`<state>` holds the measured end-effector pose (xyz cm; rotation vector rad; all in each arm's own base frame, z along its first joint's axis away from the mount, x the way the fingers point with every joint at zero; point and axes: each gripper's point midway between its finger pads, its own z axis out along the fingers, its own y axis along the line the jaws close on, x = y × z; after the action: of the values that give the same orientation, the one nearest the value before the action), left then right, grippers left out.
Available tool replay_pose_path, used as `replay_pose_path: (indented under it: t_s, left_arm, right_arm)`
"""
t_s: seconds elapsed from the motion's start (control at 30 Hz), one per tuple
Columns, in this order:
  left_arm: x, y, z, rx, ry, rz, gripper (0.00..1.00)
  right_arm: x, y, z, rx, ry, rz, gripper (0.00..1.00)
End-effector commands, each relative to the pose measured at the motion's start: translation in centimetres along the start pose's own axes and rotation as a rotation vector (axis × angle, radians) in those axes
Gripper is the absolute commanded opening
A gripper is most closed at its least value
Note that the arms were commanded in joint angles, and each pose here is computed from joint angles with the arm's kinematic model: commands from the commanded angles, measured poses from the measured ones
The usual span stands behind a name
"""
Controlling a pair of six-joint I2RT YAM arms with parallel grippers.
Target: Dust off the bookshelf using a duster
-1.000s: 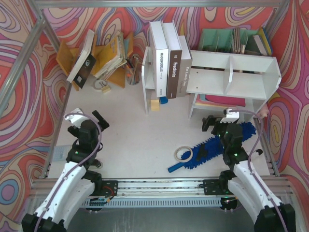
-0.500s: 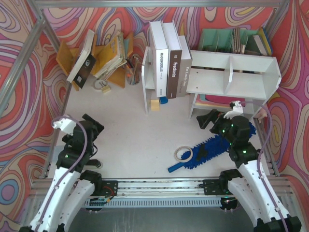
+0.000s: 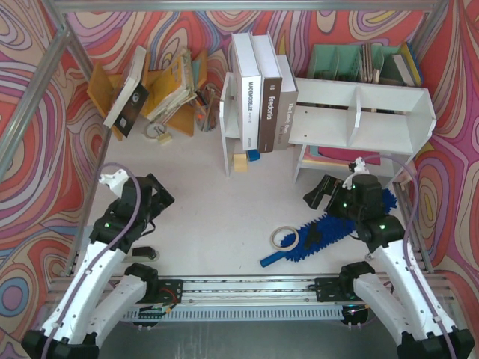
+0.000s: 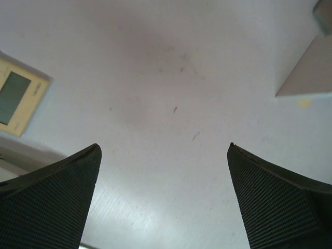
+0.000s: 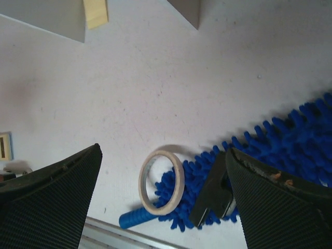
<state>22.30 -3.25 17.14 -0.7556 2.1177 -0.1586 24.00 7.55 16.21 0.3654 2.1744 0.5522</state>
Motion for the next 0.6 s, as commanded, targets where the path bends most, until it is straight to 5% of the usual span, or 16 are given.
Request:
replay_pose_path:
  t_s: [0.0, 0.27, 0.57]
  left_arm:
    - [2.3, 0.5, -0.5, -0.037, 0.087, 0.104, 0.98]
    - [3.4, -2.1, -1.0, -0.022, 0.084, 0.241, 0.98]
    - [5.5, -4.9, -2.4, 0.072, 0.093, 0.363, 0.98]
  right_arm:
    - [1.5, -1.2, -1.5, 0.169, 0.084, 0.015, 0.91]
    - [4.4, 0.7, -2.1, 0.377, 0.123, -0.113, 0.87]
    - [10.7, 2.3, -1.1, 0.421, 0.255, -0.165, 0.69]
